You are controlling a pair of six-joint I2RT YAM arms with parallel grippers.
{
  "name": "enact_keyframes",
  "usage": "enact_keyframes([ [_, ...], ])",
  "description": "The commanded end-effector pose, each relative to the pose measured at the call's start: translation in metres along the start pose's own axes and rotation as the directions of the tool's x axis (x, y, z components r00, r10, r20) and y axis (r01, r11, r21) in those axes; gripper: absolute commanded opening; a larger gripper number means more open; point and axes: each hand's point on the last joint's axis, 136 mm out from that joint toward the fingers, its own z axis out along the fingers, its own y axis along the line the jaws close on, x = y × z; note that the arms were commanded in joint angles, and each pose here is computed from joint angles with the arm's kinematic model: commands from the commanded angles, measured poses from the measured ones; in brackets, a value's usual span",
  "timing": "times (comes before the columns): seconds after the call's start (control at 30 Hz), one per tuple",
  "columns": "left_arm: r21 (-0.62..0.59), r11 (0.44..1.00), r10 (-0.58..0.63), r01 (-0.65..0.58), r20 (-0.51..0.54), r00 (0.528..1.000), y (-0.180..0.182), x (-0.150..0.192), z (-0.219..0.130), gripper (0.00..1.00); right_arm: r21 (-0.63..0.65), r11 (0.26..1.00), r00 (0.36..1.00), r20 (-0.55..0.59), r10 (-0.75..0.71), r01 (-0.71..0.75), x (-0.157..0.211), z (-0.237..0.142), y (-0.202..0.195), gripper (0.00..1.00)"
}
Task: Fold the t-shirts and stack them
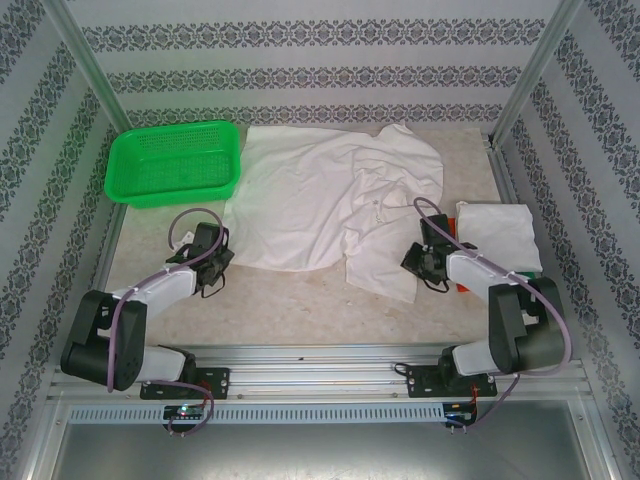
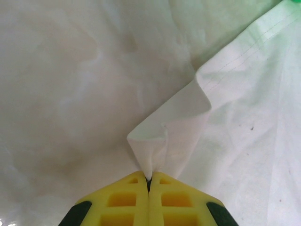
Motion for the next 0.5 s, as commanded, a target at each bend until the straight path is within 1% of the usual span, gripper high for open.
enact_keyframes([
  [0.0, -0.038, 0.999, 0.035, -0.035, 0.008, 0.999, 0.008, -0.007, -0.004, 0.0, 0.041, 0.998, 0.999, -0.026, 0.04, -0.039, 0.017, -0.011, -0.021, 0.0],
  [0.17, -0.038, 0.999, 0.03, -0.03, 0.004, 1.0, 0.008, -0.009, -0.003, 0.0, 0.078, 0.995, 0.997, 0.031, 0.064, -0.066, 0.026, -0.035, -0.042, 0.0],
  [0.27, -0.03, 0.999, 0.028, -0.028, 0.0, 1.0, 0.004, -0.01, -0.002, 0.0, 0.073, 0.994, 0.996, 0.012, 0.086, -0.087, 0.036, -0.042, -0.046, 0.0],
  [0.33, -0.028, 0.999, 0.03, -0.03, 0.0, 1.0, 0.003, -0.011, -0.002, 0.0, 0.071, 0.993, 0.995, 0.011, 0.096, -0.096, 0.04, -0.046, -0.047, 0.21],
  [0.4, -0.026, 0.999, 0.035, -0.035, -0.001, 0.999, 0.002, -0.012, -0.001, 0.0, 0.083, 0.992, 0.993, 0.075, 0.088, -0.094, 0.032, -0.056, -0.05, 0.44],
  [0.47, -0.026, 0.999, 0.038, -0.038, -0.003, 0.999, 0.001, -0.012, -0.001, 0.0, 0.058, 0.996, 0.984, 0.167, 0.057, -0.067, 0.015, -0.067, -0.045, 0.55],
])
